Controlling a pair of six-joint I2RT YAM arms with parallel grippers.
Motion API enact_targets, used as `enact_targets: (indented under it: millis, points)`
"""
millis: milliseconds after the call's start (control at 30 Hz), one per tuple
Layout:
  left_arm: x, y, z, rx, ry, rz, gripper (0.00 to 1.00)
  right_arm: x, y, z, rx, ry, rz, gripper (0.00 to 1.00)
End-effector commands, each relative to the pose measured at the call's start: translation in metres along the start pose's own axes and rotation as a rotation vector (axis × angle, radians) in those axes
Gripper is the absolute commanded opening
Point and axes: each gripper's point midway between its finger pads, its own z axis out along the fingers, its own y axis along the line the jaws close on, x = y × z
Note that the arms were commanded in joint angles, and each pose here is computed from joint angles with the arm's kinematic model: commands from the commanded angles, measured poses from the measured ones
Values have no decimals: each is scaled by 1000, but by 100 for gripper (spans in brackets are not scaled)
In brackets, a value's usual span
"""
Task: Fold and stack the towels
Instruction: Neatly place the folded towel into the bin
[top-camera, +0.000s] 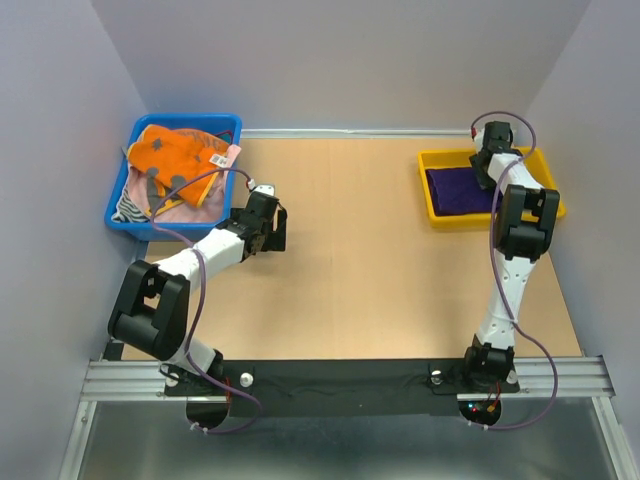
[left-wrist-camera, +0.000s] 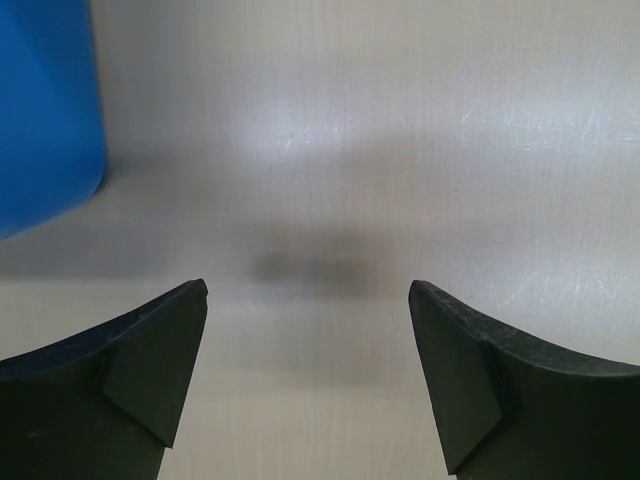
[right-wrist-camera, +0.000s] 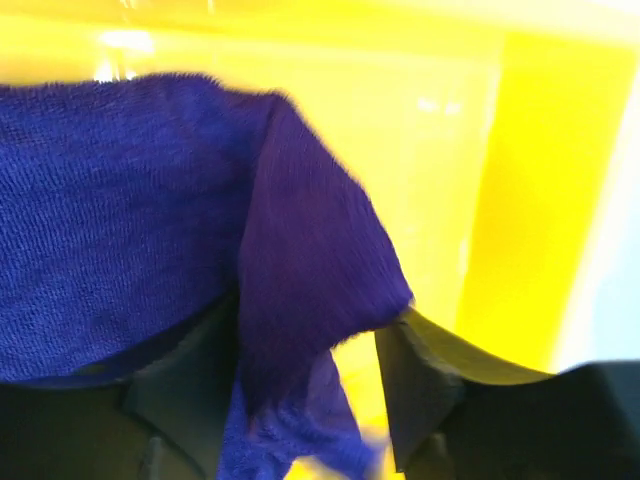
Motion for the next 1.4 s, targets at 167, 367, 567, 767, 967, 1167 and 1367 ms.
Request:
enact_targets:
  millis: [167, 367, 567, 767, 967, 1167, 1367]
  points:
    - [-10, -1, -4, 7, -31, -1, 94, -31, -74, -24, 264, -82, 219, 75]
    - [-14, 0, -8, 9, -47, -8, 94, -31, -116, -46, 416, -88, 356, 80]
    - [-17, 1, -10, 9, -57, -14, 94, -51, -85, -66, 184, -227, 511, 77]
    - [-16, 0, -10, 12, -53, -12, 94, -67, 7, -86, -298, -318, 563, 62]
    - [-19, 1, -11, 6, -64, -17, 94, -67, 69, -101, -562, -310, 594, 33]
    - [-20, 2, -13, 7, -68, -17, 94, -61, 115, -110, -763, -284, 619, 22]
    - [-23, 2, -15, 10, -80, -21, 94, -60, 145, -114, -862, -276, 628, 16]
